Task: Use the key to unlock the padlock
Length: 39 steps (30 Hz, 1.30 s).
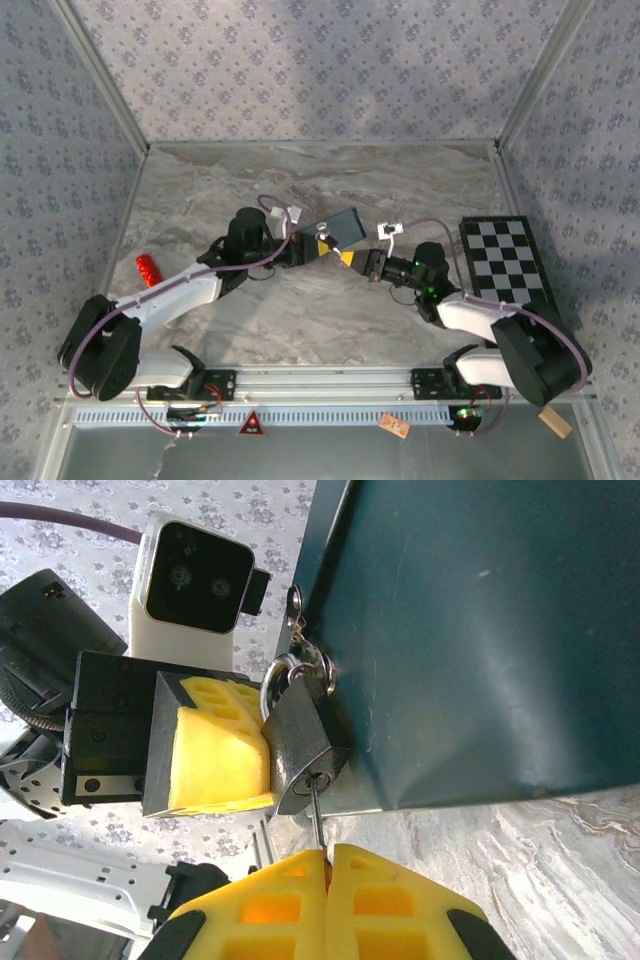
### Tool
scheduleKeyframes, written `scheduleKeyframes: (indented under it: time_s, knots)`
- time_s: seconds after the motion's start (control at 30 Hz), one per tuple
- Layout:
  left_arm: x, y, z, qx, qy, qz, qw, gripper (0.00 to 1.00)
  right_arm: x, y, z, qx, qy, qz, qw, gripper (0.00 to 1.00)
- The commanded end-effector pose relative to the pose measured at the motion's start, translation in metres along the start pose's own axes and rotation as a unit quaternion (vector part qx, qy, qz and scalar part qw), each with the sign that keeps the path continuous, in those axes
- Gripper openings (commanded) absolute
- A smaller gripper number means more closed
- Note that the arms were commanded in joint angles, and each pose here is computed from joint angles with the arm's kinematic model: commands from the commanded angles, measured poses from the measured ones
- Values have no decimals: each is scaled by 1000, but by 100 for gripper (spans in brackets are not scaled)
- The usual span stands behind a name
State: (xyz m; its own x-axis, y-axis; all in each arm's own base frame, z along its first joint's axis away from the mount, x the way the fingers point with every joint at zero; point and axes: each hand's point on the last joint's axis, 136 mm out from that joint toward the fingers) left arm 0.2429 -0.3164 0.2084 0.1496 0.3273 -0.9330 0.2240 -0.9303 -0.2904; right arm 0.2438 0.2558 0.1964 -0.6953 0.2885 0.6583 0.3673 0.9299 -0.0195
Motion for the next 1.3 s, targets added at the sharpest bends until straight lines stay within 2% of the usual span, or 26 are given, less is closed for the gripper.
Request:
scheduleKeyframes:
  time_s: [0.0, 0.2, 0.43, 0.63, 0.7, 1.0, 1.27]
  knots:
    - [-37, 5, 31, 78, 47, 59, 994, 0, 20, 4, -30, -40, -61, -15, 997, 0]
    - [-36, 11, 36, 91, 46, 59, 993, 0, 25, 5, -30, -45, -65, -30, 996, 0]
    - [-35, 13, 38, 95, 47, 56, 993, 0, 31, 2, -30, -42, -109, -30, 993, 0]
    - [-37, 13, 37, 96, 49, 58, 993, 0, 24, -1, -27, -38, -122, -2, 992, 0]
    - [-36, 14, 37, 96, 48, 57, 993, 0, 20, -2, -29, -37, -104, 4, 994, 0]
    - [-31, 16, 36, 94, 48, 46, 993, 0, 9, 6, -37, -58, 11, -45, 997, 0]
    - [-29, 16, 37, 96, 48, 44, 993, 0, 15, 10, -34, -42, 12, -64, 997, 0]
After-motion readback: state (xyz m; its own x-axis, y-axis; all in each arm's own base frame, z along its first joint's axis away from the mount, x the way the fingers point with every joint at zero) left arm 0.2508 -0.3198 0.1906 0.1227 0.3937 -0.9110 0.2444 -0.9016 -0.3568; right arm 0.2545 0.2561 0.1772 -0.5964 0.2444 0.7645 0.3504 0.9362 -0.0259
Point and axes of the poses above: each hand's point on the last joint's axis, 136 mm out from that joint toward the fingers, its own y axis out along the fingers, its own x axis along the line the jaws close on, z = x × y, and after that the axes turned 12 degrees about -y, right-handed
